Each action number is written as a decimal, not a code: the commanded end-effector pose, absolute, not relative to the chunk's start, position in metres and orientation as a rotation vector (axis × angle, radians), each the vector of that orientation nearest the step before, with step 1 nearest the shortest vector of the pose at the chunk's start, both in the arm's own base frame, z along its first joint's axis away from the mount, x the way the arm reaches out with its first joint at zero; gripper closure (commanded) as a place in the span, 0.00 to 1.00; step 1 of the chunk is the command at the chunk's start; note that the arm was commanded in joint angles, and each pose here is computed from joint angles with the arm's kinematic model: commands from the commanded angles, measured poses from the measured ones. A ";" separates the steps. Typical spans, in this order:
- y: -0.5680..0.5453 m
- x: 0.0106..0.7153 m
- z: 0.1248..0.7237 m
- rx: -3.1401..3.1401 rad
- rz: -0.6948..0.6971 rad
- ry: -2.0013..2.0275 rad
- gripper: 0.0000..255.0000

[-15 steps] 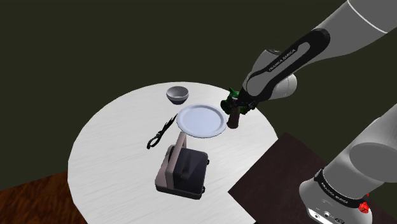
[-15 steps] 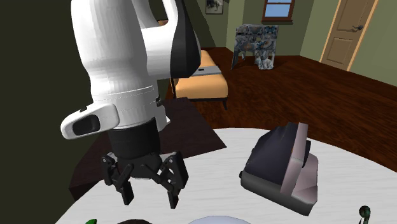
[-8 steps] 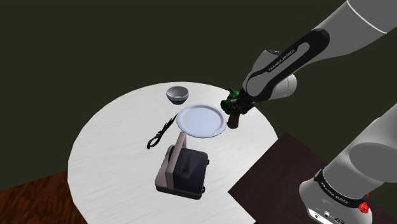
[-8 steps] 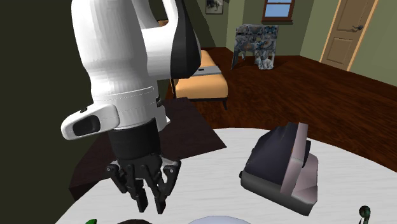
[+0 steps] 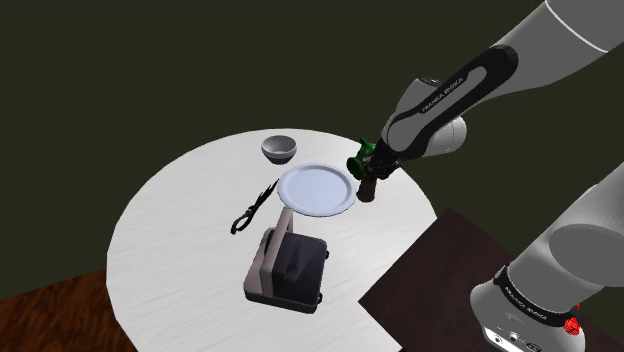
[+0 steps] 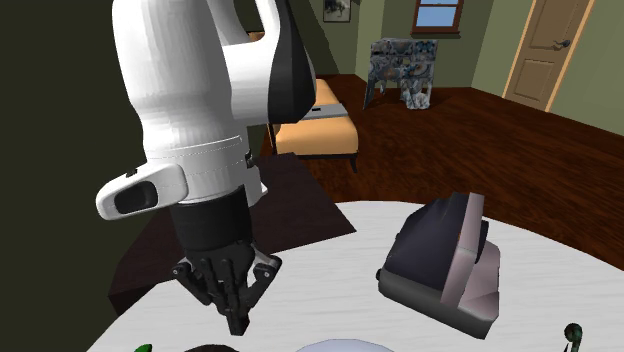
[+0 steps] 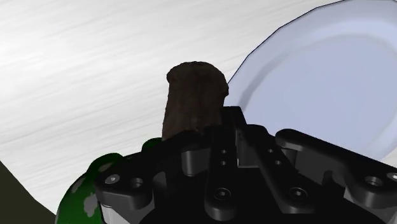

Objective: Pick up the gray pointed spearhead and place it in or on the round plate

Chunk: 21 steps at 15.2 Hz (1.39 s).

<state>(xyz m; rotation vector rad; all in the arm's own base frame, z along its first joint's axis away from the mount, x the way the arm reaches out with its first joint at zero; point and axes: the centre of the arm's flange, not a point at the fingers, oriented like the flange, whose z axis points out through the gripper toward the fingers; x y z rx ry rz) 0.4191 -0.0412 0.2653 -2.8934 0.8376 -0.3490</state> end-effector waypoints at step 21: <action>-0.055 0.392 0.214 -2.914 -1.053 0.706 1.00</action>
